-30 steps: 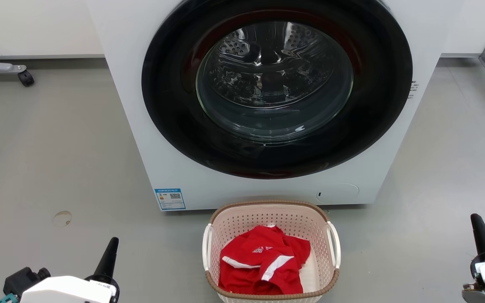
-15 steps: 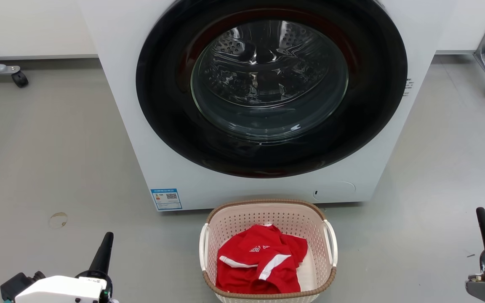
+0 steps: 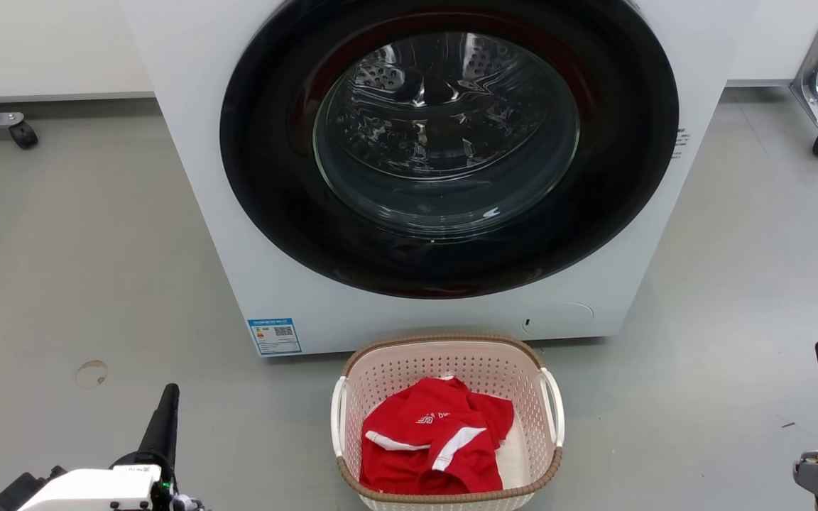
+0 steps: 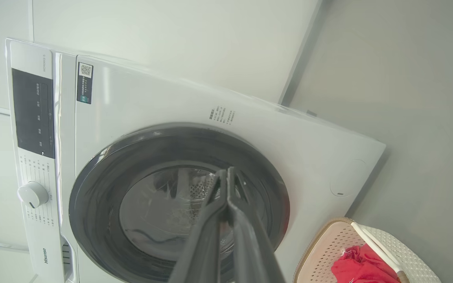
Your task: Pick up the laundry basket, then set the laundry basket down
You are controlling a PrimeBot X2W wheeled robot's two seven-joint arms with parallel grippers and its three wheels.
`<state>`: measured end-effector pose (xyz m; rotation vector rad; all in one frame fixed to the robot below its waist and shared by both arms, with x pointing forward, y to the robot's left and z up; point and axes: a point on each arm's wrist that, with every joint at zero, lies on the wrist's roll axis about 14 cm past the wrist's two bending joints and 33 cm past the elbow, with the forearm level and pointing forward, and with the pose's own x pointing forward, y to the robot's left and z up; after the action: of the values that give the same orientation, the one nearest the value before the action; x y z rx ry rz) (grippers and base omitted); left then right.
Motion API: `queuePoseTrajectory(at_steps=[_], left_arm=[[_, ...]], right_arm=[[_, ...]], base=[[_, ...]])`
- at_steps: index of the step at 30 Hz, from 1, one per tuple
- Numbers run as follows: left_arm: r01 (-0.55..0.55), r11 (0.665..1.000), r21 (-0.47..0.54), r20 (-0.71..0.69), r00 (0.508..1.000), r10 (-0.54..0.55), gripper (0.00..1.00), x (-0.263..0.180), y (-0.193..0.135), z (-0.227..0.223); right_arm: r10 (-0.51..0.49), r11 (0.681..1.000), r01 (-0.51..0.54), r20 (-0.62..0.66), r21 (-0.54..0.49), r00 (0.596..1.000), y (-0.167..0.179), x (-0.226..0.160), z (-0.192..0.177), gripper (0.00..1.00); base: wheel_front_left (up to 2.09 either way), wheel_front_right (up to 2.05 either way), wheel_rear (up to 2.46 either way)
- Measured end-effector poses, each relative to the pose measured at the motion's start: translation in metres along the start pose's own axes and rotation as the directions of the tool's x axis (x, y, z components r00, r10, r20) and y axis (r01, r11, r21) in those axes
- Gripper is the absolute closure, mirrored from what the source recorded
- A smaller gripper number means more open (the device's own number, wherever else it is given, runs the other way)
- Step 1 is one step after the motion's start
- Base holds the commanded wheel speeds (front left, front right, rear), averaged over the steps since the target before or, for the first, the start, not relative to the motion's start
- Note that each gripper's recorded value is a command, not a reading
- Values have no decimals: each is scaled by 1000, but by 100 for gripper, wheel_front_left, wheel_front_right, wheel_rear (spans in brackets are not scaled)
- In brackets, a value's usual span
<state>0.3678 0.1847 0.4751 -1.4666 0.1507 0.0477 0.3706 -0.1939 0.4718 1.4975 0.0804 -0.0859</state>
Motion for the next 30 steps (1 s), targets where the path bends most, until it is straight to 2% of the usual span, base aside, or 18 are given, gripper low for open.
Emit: queuePoseTrajectory(at_steps=[9,30], left_arm=[[43,994,-102,37,999,-40,100,6,-5,3],[40,993,-111,44,998,-35,100,6,-4,5]], right_arm=[[17,996,-19,17,90,1000,6,3,7,100],[18,995,-20,20,96,1000,6,3,7,100]], base=[[0,0,0],[0,0,0]])
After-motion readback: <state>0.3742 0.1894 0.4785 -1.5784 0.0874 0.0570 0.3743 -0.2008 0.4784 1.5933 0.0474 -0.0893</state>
